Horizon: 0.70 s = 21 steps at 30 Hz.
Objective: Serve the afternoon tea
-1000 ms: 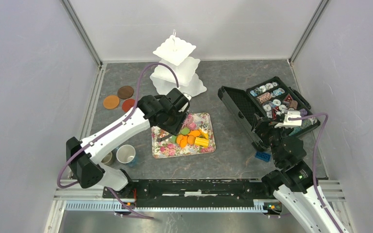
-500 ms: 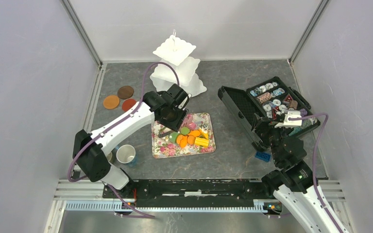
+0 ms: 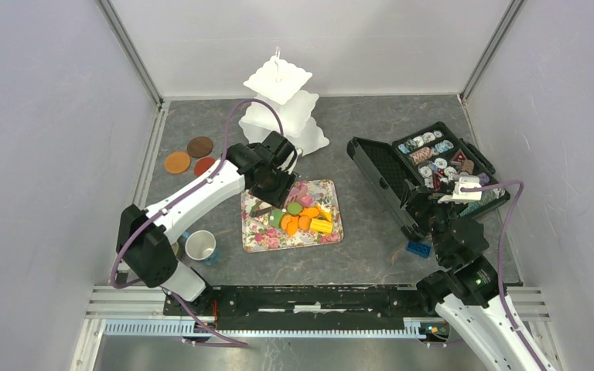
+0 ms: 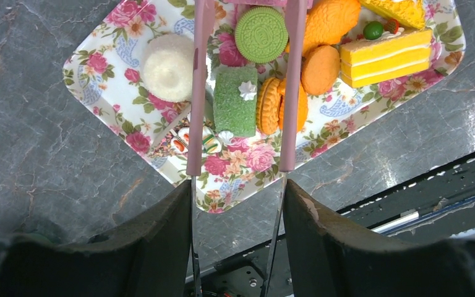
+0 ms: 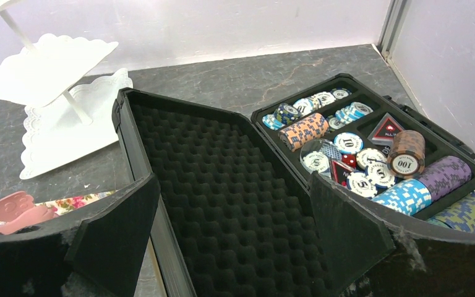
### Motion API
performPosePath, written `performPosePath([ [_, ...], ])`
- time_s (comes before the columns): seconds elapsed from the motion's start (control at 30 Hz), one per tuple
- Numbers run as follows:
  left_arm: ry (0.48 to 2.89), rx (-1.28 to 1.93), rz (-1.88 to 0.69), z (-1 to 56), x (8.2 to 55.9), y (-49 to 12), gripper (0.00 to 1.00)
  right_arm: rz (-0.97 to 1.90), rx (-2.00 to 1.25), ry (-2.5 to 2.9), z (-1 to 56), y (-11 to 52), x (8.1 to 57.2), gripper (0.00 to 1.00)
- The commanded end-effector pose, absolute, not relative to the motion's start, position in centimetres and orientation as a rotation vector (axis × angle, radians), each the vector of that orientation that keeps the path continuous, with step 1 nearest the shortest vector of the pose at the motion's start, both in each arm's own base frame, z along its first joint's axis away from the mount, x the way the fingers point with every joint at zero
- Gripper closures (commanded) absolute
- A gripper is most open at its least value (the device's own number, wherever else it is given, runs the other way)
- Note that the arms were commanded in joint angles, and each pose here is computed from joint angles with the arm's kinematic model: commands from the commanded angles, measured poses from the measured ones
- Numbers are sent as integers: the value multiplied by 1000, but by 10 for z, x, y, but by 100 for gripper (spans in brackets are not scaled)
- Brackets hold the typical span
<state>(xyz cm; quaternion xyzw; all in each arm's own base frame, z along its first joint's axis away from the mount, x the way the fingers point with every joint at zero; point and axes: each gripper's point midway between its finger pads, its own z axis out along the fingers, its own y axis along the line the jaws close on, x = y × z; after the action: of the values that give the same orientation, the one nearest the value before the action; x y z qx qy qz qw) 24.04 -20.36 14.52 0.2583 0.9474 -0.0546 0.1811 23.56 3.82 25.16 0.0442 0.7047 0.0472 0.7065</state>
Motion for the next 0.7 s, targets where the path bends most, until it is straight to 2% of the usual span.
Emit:
performPosePath([
  [0.0,2627,809,-205,146,247,-212,41,140,117,1523,267,40,235,2],
  [0.67,2631,833,-214,138,246,-212,38,155,130,1511,271,40,233,2],
])
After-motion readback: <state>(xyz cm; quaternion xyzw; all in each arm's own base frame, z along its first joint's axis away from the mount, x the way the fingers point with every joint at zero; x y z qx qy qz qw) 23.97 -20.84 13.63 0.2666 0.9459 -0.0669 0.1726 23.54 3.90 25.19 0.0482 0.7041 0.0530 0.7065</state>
